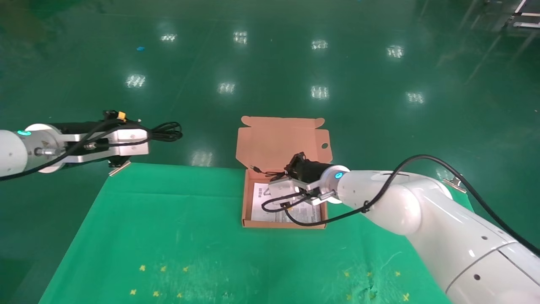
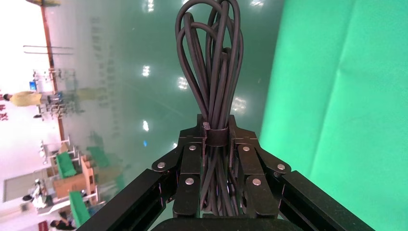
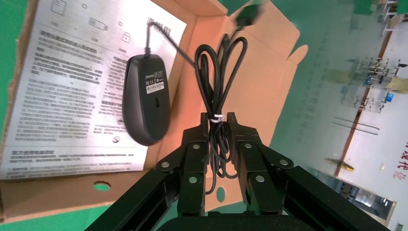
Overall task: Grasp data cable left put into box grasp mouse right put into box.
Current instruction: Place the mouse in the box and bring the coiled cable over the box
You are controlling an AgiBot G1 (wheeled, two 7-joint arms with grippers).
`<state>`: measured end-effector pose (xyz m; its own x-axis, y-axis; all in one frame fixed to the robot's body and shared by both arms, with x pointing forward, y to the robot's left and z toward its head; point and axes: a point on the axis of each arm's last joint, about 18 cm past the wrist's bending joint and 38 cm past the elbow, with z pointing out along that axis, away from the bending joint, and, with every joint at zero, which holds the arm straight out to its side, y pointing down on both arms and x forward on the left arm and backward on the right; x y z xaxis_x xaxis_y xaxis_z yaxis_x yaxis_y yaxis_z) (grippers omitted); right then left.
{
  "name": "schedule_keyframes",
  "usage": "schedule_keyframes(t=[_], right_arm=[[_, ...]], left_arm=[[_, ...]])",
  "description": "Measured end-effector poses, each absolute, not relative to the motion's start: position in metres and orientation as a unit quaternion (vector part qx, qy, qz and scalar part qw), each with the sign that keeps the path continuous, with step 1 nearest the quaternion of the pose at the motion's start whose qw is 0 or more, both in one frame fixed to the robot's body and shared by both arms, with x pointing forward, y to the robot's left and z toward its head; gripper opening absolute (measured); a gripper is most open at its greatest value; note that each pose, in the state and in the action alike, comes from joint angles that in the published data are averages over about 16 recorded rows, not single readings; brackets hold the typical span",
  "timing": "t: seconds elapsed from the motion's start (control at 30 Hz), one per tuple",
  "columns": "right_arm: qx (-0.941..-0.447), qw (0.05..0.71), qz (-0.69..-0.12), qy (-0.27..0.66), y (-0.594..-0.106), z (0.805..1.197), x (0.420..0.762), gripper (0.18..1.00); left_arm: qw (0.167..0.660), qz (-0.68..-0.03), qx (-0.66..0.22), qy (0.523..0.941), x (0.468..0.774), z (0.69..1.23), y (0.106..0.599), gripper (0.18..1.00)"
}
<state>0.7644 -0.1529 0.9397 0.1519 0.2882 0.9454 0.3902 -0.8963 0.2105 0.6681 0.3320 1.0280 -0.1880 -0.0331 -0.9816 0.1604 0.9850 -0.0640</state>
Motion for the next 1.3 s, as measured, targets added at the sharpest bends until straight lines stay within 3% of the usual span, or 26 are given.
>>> schedule_keyframes(t=[0.43,0.93,1.3], right_arm=[[-0.754,0.04,-0.618,-0.22,-0.172,0.954,0.755,0.354],[-0.739,-0.015,-0.655,-0.153,-0.285,1.0,0.711,0.685],[-0.737,-0.039,-0.664,-0.125,-0.315,1.003,0.683,0.891]], left_arm=[[0.623,-0.099,0.102,0.769,0.687,1.001,0.269,0.262],[0.618,-0.117,0.179,0.756,0.724,0.947,0.162,0.262],[0.606,-0.112,0.231,0.753,0.734,0.9,0.104,0.262]])
